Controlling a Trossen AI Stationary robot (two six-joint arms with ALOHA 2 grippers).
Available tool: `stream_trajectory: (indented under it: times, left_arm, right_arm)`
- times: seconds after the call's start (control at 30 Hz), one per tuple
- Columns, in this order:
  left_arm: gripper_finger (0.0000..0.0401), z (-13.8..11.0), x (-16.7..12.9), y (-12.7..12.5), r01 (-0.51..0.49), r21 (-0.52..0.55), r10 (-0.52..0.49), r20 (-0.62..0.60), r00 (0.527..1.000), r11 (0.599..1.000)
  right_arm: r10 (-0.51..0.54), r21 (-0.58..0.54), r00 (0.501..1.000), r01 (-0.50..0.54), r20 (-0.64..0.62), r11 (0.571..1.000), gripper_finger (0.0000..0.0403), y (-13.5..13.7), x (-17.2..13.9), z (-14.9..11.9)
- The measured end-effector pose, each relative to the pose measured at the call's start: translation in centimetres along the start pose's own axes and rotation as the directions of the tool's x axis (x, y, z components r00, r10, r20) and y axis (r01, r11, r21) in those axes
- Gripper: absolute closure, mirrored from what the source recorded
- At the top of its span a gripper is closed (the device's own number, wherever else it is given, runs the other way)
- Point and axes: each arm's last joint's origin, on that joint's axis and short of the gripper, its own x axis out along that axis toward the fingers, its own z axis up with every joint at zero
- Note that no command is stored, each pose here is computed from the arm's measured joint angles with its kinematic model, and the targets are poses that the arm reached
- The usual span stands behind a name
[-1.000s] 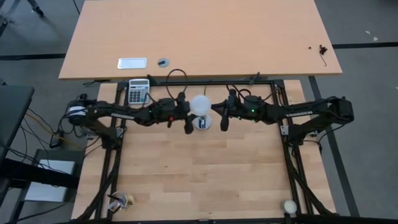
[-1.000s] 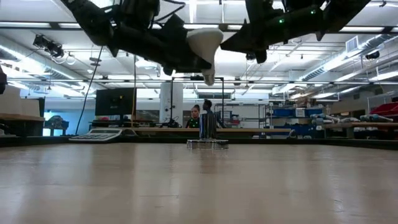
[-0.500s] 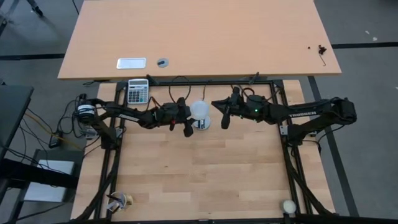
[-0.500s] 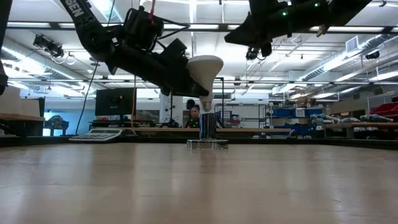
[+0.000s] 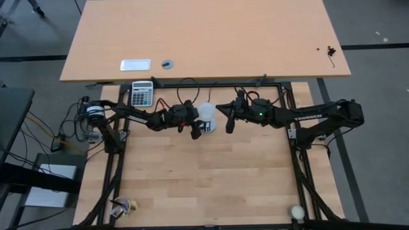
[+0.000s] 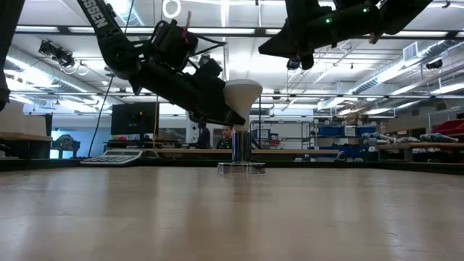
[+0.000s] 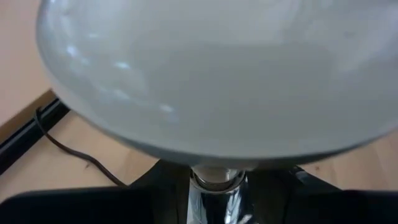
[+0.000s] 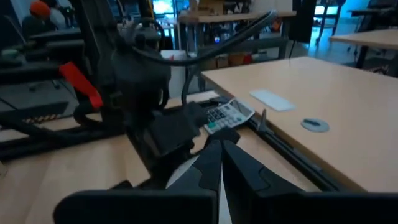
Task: Screw lightbulb
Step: Insert the lightbulb into the lamp
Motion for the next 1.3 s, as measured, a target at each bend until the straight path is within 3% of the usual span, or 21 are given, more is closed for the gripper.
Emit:
stream_trajectory:
  times: [0.27, 0.6, 0.87, 0.97, 1.2, 1.3]
  left_arm:
    - [0.028, -0.2, 0.0, 0.0, 0.001, 0.002, 0.0, -0.034, 0.999, 1.0]
    - [0.028, -0.3, 0.0, -0.1, 0.008, 0.004, -0.008, -0.043, 0.999, 1.0]
    - [0.0286, -0.4, 0.2, -0.1, 0.016, 0.018, -0.015, -0.079, 0.997, 1.0]
    - [0.0304, -0.4, 0.2, -0.1, 0.015, 0.019, -0.013, -0.086, 0.996, 1.0]
    - [0.039, -0.3, 0.2, -0.1, 0.011, 0.02, -0.01, -0.071, 0.997, 1.0]
    - [0.0396, 0.0, 0.2, -0.1, 0.01, 0.018, -0.009, -0.041, 0.999, 1.0]
  right_arm:
    - [0.016, 0.0, 1.0, -0.016, -0.006, 1.0, 0.0387, 0.1, 0.4, -0.2]
    - [0.002, -0.06, 0.994, -0.009, -0.108, 0.998, 0.0392, 0.2, 2.3, 2.7]
    - [0.029, -0.077, 0.971, -0.048, -0.236, 0.996, 0.0393, 0.3, 5.4, 0.8]
    - [0.02, -0.083, 0.963, -0.044, -0.267, 0.996, 0.0393, 0.2, 6.0, 0.2]
    - [-0.01, -0.074, 0.95, -0.013, -0.312, 0.997, 0.0393, -0.8, 6.1, -0.3]
    - [-0.01, -0.076, 0.949, -0.014, -0.315, 0.997, 0.0393, -0.8, 6.0, -0.3]
